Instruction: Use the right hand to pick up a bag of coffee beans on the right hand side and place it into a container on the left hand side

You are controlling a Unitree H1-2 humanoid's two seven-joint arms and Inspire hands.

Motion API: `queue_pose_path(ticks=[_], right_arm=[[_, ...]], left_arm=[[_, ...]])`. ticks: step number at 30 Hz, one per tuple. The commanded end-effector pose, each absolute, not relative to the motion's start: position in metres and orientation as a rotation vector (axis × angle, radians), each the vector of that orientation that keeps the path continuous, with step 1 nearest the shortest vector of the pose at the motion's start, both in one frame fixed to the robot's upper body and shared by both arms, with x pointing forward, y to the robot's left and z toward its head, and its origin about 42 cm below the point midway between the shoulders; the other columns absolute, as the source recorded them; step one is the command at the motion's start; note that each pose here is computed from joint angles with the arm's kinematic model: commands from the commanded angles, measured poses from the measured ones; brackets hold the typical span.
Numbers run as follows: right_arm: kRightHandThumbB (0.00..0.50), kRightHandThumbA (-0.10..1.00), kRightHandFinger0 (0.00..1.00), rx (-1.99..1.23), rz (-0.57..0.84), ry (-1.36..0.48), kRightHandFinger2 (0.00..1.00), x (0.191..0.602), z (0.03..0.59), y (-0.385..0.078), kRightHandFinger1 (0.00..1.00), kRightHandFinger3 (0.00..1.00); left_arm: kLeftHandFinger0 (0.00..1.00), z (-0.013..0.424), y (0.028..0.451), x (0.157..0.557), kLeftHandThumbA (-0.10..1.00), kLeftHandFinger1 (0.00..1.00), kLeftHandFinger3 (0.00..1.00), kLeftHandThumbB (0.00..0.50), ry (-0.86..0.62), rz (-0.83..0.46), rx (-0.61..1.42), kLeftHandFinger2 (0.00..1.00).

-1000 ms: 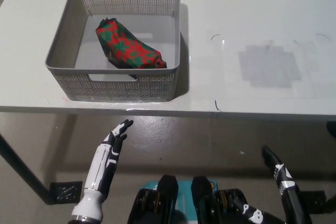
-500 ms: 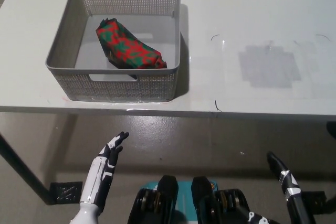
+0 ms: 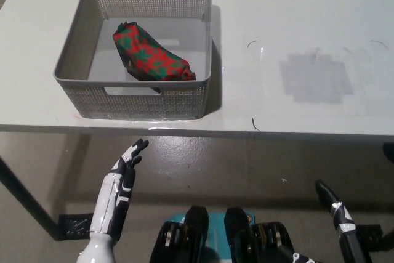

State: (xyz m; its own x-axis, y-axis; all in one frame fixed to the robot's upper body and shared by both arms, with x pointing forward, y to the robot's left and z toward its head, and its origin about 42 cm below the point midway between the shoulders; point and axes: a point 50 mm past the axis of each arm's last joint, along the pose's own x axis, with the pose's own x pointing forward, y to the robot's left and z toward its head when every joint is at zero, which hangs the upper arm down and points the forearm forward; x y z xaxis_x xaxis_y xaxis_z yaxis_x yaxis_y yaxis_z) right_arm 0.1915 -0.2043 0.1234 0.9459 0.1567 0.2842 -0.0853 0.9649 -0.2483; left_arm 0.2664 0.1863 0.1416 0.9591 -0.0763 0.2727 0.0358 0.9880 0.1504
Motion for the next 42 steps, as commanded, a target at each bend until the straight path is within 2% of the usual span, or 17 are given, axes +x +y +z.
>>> queue_pose_path(ticks=[1, 15, 24, 28, 34, 36, 42], right_arm=[[0.353, 1.00, 1.00, -0.227, 0.114, -0.397, 1.00, 0.194, 0.135, -0.205, 1.00, 1.00], [0.320, 1.00, 1.00, -0.250, 0.130, -0.375, 1.00, 0.202, 0.131, -0.200, 1.00, 1.00], [0.341, 1.00, 1.00, -0.236, 0.149, -0.363, 1.00, 0.211, 0.132, -0.196, 1.00, 1.00], [0.328, 1.00, 1.00, -0.214, 0.159, -0.332, 1.00, 0.213, 0.126, -0.192, 1.00, 1.00], [0.327, 1.00, 1.00, -0.197, 0.168, -0.311, 1.00, 0.220, 0.123, -0.187, 1.00, 1.00], [0.324, 1.00, 1.00, -0.216, 0.173, -0.306, 1.00, 0.220, 0.125, -0.185, 1.00, 1.00], [0.292, 1.00, 1.00, -0.239, 0.176, -0.295, 1.00, 0.217, 0.128, -0.187, 1.00, 1.00]], left_arm=[[1.00, 0.154, 0.183, 0.266, 1.00, 1.00, 1.00, 0.389, -0.289, -0.036, 0.168, 1.00], [1.00, 0.154, 0.184, 0.264, 1.00, 1.00, 1.00, 0.385, -0.242, -0.024, 0.257, 1.00], [1.00, 0.160, 0.184, 0.268, 1.00, 1.00, 1.00, 0.417, -0.260, -0.009, 0.268, 1.00], [1.00, 0.161, 0.185, 0.264, 1.00, 1.00, 1.00, 0.437, -0.270, -0.001, 0.234, 1.00], [1.00, 0.165, 0.185, 0.262, 1.00, 1.00, 1.00, 0.432, -0.292, 0.010, 0.214, 1.00], [1.00, 0.167, 0.186, 0.261, 1.00, 1.00, 1.00, 0.415, -0.303, 0.011, 0.216, 1.00], [1.00, 0.168, 0.183, 0.260, 1.00, 1.00, 1.00, 0.415, -0.306, 0.012, 0.202, 1.00]])
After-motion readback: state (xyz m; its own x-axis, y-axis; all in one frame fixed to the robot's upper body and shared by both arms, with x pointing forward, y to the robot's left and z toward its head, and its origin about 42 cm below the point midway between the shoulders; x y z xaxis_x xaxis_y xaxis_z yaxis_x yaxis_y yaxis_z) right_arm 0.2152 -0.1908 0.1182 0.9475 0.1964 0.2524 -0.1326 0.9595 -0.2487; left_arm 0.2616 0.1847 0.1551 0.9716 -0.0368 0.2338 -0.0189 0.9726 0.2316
